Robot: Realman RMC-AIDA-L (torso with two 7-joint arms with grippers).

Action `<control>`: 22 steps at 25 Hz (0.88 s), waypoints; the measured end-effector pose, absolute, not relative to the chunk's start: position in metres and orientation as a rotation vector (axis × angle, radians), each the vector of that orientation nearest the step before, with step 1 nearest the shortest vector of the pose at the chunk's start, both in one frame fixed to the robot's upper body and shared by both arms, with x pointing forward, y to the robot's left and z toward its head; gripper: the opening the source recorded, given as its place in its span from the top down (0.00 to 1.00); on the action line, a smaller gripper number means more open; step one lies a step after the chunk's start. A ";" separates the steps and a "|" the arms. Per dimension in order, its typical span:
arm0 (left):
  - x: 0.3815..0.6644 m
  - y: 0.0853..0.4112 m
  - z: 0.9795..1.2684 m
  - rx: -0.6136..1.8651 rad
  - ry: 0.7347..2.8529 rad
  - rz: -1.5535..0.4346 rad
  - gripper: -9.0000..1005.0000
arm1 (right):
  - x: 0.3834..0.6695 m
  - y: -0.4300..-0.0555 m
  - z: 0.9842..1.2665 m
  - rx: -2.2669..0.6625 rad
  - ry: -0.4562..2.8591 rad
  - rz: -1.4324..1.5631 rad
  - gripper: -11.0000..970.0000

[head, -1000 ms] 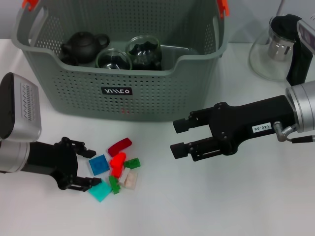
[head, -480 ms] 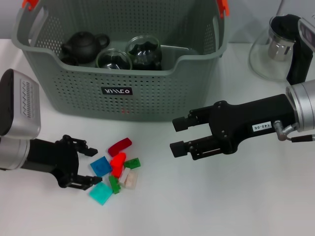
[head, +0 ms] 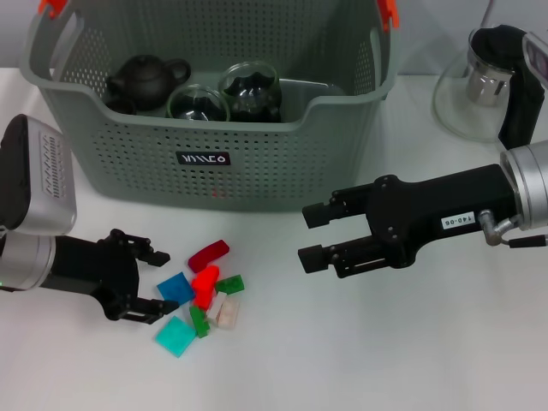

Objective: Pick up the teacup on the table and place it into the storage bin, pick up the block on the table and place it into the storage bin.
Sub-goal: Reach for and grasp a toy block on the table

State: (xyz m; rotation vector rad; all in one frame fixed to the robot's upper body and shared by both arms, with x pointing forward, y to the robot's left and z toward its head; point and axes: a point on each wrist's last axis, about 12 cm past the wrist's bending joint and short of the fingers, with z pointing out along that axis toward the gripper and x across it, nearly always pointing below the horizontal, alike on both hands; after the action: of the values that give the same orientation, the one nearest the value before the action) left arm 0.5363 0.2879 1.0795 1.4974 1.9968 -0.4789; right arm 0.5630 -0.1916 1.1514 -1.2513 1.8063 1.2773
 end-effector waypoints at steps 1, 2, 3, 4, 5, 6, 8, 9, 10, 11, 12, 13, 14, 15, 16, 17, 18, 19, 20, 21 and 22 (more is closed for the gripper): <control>0.536 0.288 1.079 1.497 1.997 -0.480 0.33 | 0.563 -0.192 1.151 -1.252 1.806 1.277 0.23; 0.536 0.288 1.079 1.497 1.997 -0.480 0.33 | 0.563 -0.192 1.151 -1.252 1.804 1.276 0.23; 0.536 0.287 1.079 1.497 1.997 -0.481 0.33 | 0.563 -0.192 1.151 -1.253 1.803 1.275 0.23; 0.536 0.288 1.079 1.497 1.997 -0.480 0.33 | 0.563 -0.192 1.151 -1.254 1.802 1.274 0.23; 0.536 0.288 1.079 1.497 1.997 -0.480 0.34 | 0.563 -0.192 1.151 -1.254 1.801 1.273 0.23; 0.536 0.288 1.079 1.497 1.997 -0.479 0.34 | 0.563 -0.192 1.151 -1.253 1.800 1.273 0.23; 0.536 0.288 1.079 1.496 1.997 -0.478 0.34 | 0.563 -0.193 1.151 -1.250 1.799 1.274 0.23; 0.536 0.287 1.078 1.497 1.997 -0.479 0.34 | 0.563 -0.193 1.151 -1.249 1.798 1.275 0.23; 0.537 0.287 1.078 1.496 1.998 -0.480 0.34 | 0.563 -0.193 1.151 -1.248 1.798 1.275 0.23; 0.537 0.286 1.077 1.496 1.998 -0.481 0.34 | 0.562 -0.193 1.151 -1.247 1.799 1.276 0.23; 0.537 0.286 1.076 1.498 1.998 -0.482 0.34 | 0.562 -0.193 1.151 -1.247 1.799 1.276 0.23; 0.537 0.285 1.076 1.500 1.999 -0.482 0.34 | 0.562 -0.193 1.151 -1.246 1.800 1.278 0.23; 0.538 0.285 1.075 1.502 1.999 -0.480 0.34 | 0.562 -0.194 1.150 -1.245 1.800 1.279 0.23; 0.538 0.284 1.075 1.504 1.999 -0.476 0.34 | 0.562 -0.194 1.150 -1.244 1.801 1.281 0.23; 0.538 0.284 1.075 1.506 1.999 -0.473 0.34 | 0.562 -0.194 1.150 -1.244 1.802 1.282 0.23; 0.539 0.284 1.074 1.507 1.999 -0.470 0.34 | 0.562 -0.194 1.149 -1.244 1.802 1.283 0.23; 0.539 0.283 1.074 1.508 1.999 -0.469 0.34 | 0.562 -0.194 1.149 -1.243 1.803 1.285 0.23; 0.539 0.283 1.074 1.507 1.999 -0.468 0.34 | 0.562 -0.194 1.149 -1.243 1.803 1.285 0.23; 0.538 0.283 1.074 1.507 2.000 -0.469 0.34 | 0.561 -0.194 1.149 -1.242 1.804 1.287 0.23; 0.538 0.283 1.074 1.507 2.000 -0.468 0.34 | 0.562 -0.194 1.149 -1.242 1.804 1.287 0.23; 0.538 0.283 1.074 1.506 2.000 -0.468 0.34 | 0.562 -0.193 1.148 -1.242 1.803 1.286 0.23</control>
State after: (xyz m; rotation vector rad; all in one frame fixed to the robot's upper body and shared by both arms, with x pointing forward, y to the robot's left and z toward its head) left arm 0.5385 0.2832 1.0736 1.5064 1.9998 -0.4678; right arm 0.5616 -0.1935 1.1485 -1.2419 1.8034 1.2862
